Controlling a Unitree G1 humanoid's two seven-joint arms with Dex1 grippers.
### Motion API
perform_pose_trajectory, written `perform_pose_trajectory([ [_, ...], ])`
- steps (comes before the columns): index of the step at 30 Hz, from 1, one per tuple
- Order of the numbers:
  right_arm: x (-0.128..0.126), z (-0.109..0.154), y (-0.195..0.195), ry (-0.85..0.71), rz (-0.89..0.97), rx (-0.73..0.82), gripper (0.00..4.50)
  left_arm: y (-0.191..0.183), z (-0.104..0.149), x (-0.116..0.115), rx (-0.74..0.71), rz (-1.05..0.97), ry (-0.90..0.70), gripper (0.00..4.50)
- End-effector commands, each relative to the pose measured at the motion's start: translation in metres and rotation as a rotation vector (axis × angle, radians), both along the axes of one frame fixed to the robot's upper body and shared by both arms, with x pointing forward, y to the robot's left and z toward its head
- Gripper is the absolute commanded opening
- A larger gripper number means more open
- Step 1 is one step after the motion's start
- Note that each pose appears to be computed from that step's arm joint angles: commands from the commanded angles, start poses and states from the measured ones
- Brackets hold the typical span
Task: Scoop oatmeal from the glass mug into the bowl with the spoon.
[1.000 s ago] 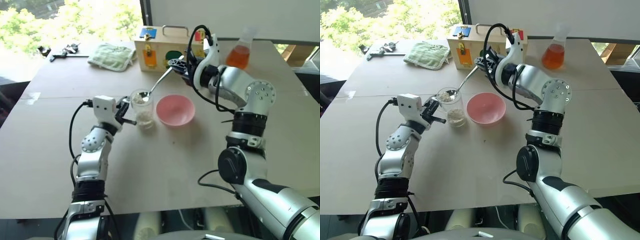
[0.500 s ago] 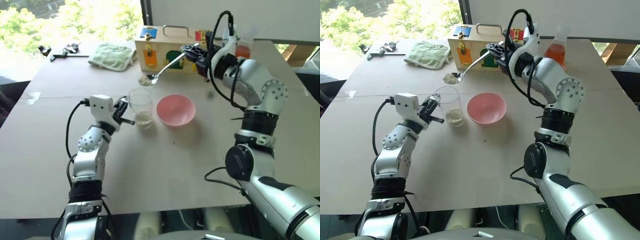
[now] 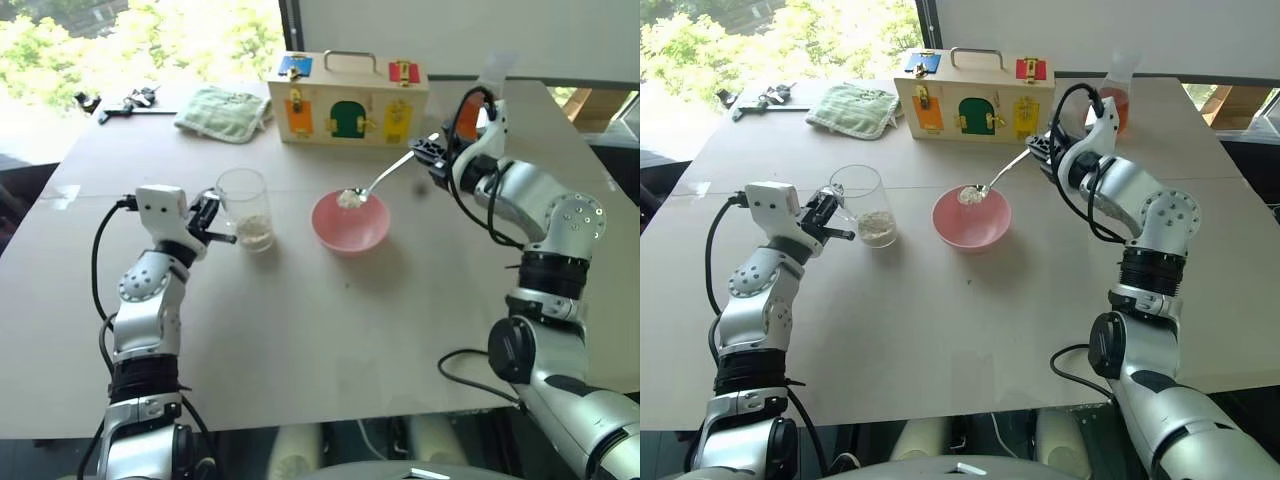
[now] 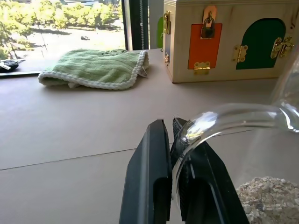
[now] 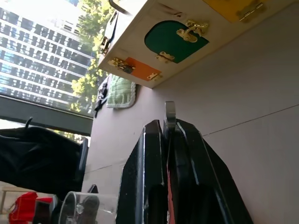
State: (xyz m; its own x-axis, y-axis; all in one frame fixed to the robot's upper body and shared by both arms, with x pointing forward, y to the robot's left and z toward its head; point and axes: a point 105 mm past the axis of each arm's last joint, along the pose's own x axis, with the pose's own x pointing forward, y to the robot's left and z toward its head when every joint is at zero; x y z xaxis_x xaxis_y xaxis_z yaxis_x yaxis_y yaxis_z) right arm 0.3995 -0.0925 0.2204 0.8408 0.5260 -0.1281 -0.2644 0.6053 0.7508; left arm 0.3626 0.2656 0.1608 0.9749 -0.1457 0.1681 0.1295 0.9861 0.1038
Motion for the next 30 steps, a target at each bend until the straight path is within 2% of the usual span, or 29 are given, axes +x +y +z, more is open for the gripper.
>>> perform_pose_trajectory([
  [1,0.0,0.013,0.004,-0.16,0.002,-0.123,0.0,0.002,0.022,-0.003,0.01,-0.006,-0.08,0.03],
  [5,-0.006,0.029,0.016,-0.373,0.055,-0.255,0.0,0.002,0.021,-0.004,0.01,-0.007,-0.076,0.03],
  [14,-0.042,0.058,0.041,-0.709,0.268,-0.331,0.0,-0.001,0.018,-0.003,0.009,-0.018,-0.065,0.03],
  [24,-0.063,0.058,0.053,-0.992,0.371,-0.592,0.0,-0.003,0.016,-0.001,0.005,-0.026,-0.059,0.03],
  [30,-0.08,0.063,0.062,-1.162,0.442,-0.666,0.0,-0.006,0.014,-0.001,0.005,-0.034,-0.057,0.03],
])
